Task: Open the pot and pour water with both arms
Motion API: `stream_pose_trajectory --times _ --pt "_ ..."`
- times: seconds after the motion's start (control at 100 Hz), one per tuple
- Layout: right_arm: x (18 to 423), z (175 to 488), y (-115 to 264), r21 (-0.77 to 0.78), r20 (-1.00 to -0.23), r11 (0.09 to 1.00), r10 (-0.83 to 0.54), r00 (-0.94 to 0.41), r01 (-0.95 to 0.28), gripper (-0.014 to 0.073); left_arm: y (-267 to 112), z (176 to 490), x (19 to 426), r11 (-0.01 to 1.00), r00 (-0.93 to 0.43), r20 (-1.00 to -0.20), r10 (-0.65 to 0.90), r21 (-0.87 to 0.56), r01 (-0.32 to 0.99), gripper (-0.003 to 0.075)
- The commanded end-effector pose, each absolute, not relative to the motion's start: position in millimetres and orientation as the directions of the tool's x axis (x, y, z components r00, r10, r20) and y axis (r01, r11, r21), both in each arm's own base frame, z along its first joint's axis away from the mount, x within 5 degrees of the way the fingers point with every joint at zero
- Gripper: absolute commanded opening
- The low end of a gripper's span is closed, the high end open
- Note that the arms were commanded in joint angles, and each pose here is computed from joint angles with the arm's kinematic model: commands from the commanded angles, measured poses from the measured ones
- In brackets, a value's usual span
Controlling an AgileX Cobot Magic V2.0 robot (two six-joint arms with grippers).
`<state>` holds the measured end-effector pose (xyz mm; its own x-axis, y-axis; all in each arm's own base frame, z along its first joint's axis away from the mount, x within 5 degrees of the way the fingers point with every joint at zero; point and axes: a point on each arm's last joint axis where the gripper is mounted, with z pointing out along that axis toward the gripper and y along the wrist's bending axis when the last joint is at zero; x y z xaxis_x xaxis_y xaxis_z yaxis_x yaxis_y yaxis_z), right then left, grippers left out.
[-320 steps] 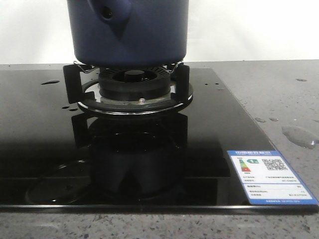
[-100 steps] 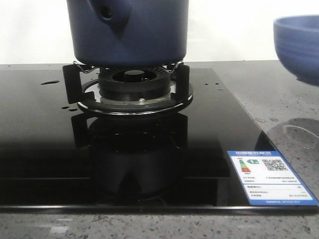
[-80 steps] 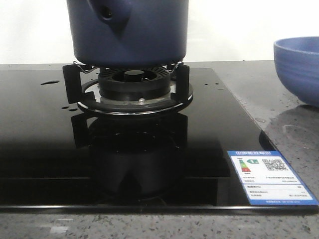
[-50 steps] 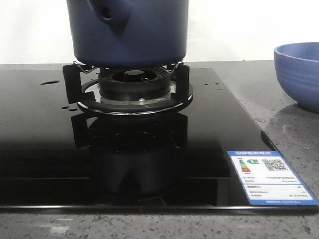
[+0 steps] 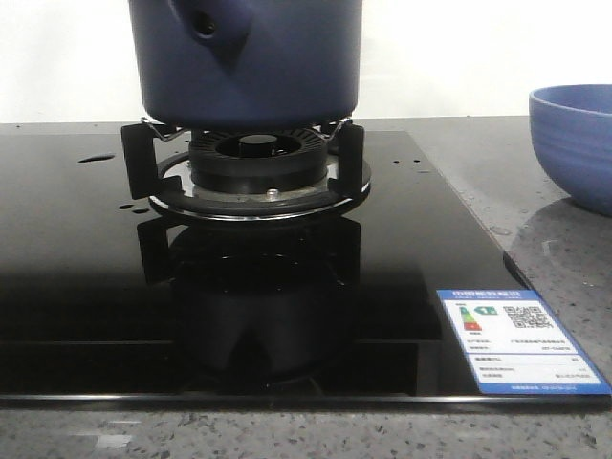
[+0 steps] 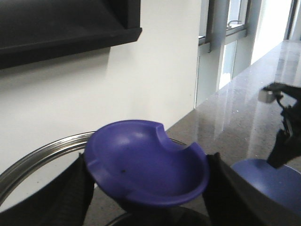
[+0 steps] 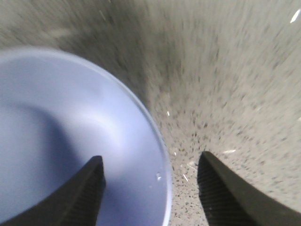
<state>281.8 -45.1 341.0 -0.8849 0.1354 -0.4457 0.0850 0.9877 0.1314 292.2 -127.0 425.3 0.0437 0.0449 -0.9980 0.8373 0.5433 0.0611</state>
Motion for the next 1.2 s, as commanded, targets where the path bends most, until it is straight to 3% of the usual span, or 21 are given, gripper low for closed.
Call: stream_pose_trajectory --times 0.0,0.13,0.27,0.79,1.19 --pt "266.6 386.0 -40.0 0.142 -0.584 0.988 0.137 -0.8 0.065 0.0404 -133.4 441.7 278.9 0.477 0.064 -0.997 -0.041 0.036 0.878 0.0358" --pt "250.7 413.5 -35.6 0.137 -0.665 0.989 0.129 -0.736 0.05 0.0404 -144.0 424.0 282.0 0.42 0.018 -1.0 -0.01 0.012 0.908 0.0358" --pt "240.2 422.7 -33.3 0.131 -0.691 0.99 0.124 -0.713 0.045 0.0404 -154.1 412.1 284.9 0.393 -0.01 -1.0 0.017 -0.002 0.919 0.0358" --pt "237.6 423.9 -32.4 0.133 -0.692 0.99 0.124 -0.711 0.043 0.0404 -162.7 384.0 304.7 0.389 -0.076 -0.995 0.07 -0.043 0.92 0.0358" --pt "237.8 424.0 -32.5 0.133 -0.693 0.99 0.124 -0.71 0.043 0.0404 -156.8 384.5 307.2 0.406 -0.075 -0.995 0.069 -0.041 0.913 0.0358"
